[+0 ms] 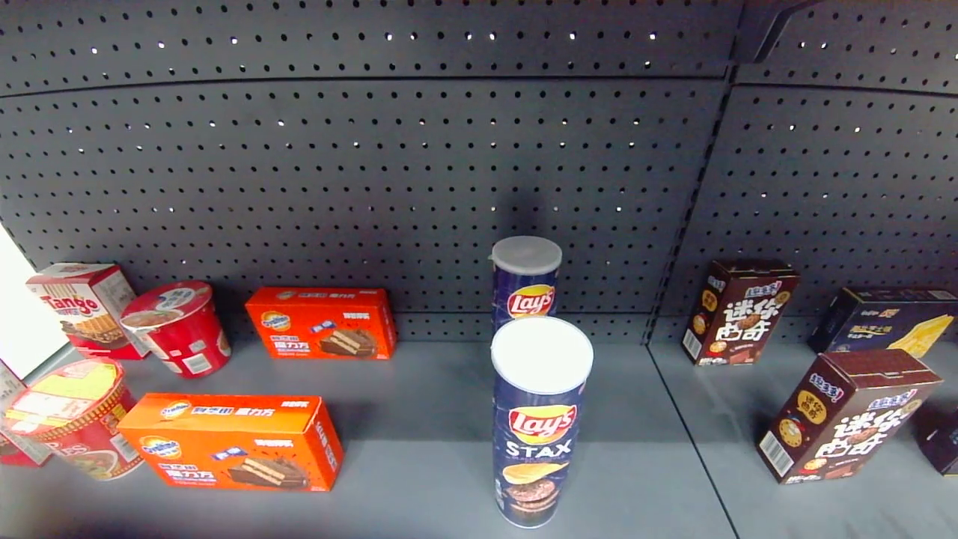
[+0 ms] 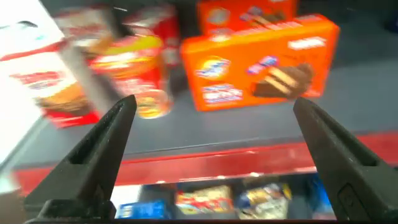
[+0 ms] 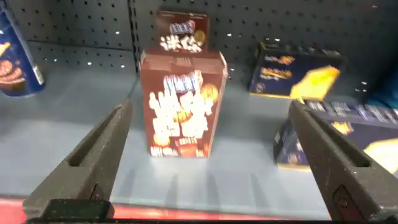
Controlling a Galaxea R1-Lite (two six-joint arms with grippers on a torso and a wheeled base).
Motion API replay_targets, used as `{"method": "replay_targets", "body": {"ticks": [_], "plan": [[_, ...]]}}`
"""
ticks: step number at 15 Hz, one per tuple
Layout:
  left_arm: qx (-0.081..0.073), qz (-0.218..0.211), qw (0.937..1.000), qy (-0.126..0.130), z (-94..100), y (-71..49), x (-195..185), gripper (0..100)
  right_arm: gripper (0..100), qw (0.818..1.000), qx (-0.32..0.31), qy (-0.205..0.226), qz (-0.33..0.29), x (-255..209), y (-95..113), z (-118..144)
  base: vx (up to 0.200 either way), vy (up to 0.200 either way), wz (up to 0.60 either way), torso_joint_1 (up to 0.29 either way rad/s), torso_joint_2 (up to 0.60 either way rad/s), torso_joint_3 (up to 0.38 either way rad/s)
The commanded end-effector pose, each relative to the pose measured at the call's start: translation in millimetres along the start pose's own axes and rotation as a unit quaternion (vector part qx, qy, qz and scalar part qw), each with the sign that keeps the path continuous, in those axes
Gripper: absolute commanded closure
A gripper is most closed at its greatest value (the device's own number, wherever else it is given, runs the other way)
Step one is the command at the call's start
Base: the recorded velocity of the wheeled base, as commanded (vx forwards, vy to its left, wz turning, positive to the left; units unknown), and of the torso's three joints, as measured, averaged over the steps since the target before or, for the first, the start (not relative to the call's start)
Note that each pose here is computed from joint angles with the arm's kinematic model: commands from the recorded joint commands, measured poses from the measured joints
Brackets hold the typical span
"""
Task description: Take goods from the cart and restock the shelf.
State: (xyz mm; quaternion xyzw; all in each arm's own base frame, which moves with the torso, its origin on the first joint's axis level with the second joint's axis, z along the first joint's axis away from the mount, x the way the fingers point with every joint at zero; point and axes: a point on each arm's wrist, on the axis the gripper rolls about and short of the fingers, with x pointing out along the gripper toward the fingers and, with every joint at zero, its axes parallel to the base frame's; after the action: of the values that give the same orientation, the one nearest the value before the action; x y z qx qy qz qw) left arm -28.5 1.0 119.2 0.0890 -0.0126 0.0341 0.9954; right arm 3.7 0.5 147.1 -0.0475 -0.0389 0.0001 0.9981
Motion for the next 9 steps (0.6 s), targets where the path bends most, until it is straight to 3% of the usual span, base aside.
{"method": "replay_targets", "body": {"ticks": [1,3,4,7,8,9], "plan": [[-0.001,0.010,0.9996,-0.027,-1.2,0.1,-7,0,0,0.999,-0.003,-0.030,-0.015,-27,5,-37,0.000,0.000,0.00,0.000,0.00,0.000],[-0.001,0.010,0.9996,-0.027,-1.2,0.1,-7,0,0,1.000,-0.001,-0.015,-0.018,-27,5,-47,0.000,0.000,0.00,0.000,0.00,0.000],[0.000,0.001,0.9998,-0.020,-5.0,-0.8,-6,0,0,0.997,0.002,0.002,-0.079,-26,3,-52,0.000,0.000,0.00,0.000,0.00,0.000],[-0.001,-0.009,1.0000,-0.001,-21.9,-3.8,-3,0,0,0.986,0.041,0.042,-0.156,-27,0,-61,0.000,0.000,0.00,0.000,0.00,0.000],[0.000,-0.011,0.9999,0.001,-23.1,-4.1,-3,0,0,0.987,0.042,0.042,-0.148,-27,1,-61,0.000,0.000,0.00,0.000,0.00,0.000],[-0.002,-0.018,0.9998,0.008,-27.4,-5.3,-2,0,0,0.995,0.042,0.040,-0.086,-27,3,-62,0.000,0.000,0.00,0.000,0.00,0.000]]}}
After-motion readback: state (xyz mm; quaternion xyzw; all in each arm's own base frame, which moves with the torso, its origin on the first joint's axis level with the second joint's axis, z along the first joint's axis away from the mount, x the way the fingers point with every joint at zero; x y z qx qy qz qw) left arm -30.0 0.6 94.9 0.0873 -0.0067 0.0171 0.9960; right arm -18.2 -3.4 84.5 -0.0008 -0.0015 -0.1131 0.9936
